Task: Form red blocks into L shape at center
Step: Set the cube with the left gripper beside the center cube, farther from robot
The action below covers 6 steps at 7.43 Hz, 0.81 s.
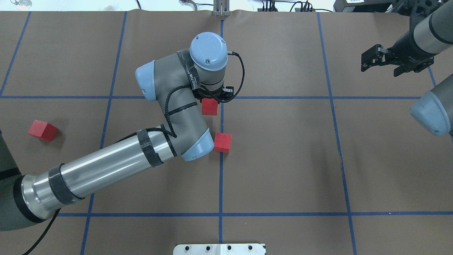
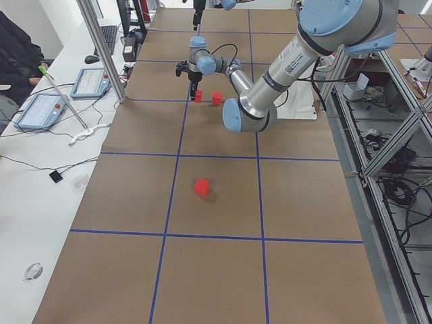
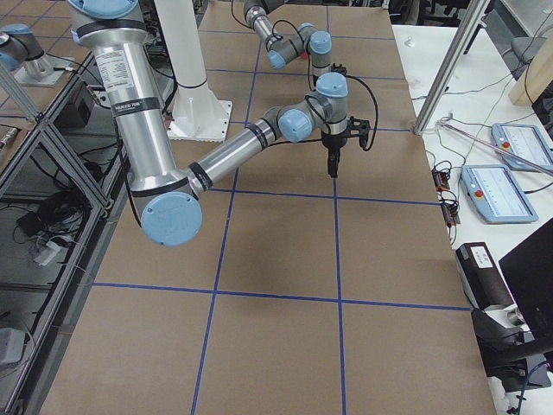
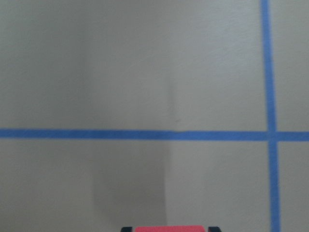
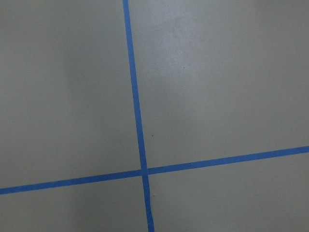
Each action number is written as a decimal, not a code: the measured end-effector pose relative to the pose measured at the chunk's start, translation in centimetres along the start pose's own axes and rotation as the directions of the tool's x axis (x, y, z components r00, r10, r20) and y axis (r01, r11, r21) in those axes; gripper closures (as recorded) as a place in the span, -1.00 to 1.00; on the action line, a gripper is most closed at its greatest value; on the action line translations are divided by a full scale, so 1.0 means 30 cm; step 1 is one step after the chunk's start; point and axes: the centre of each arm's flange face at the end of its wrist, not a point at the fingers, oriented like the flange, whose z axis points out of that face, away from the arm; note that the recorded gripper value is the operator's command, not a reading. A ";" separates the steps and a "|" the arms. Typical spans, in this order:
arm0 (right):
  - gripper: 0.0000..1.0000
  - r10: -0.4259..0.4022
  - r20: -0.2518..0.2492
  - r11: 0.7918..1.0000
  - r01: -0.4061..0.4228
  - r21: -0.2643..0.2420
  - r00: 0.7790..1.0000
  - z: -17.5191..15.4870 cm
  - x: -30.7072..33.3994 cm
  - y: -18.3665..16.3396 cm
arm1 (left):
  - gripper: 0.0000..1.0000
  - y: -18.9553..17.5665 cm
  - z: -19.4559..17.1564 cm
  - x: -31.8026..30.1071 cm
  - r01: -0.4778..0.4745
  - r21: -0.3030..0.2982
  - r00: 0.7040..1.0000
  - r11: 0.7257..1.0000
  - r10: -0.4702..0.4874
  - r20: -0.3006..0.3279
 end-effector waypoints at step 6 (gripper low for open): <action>-0.98 0.003 -0.002 1.000 -0.003 -0.008 1.000 0.013 0.000 0.008 | 1.00 0.053 0.080 0.091 -0.025 -0.011 0.999 1.000 0.024 -0.042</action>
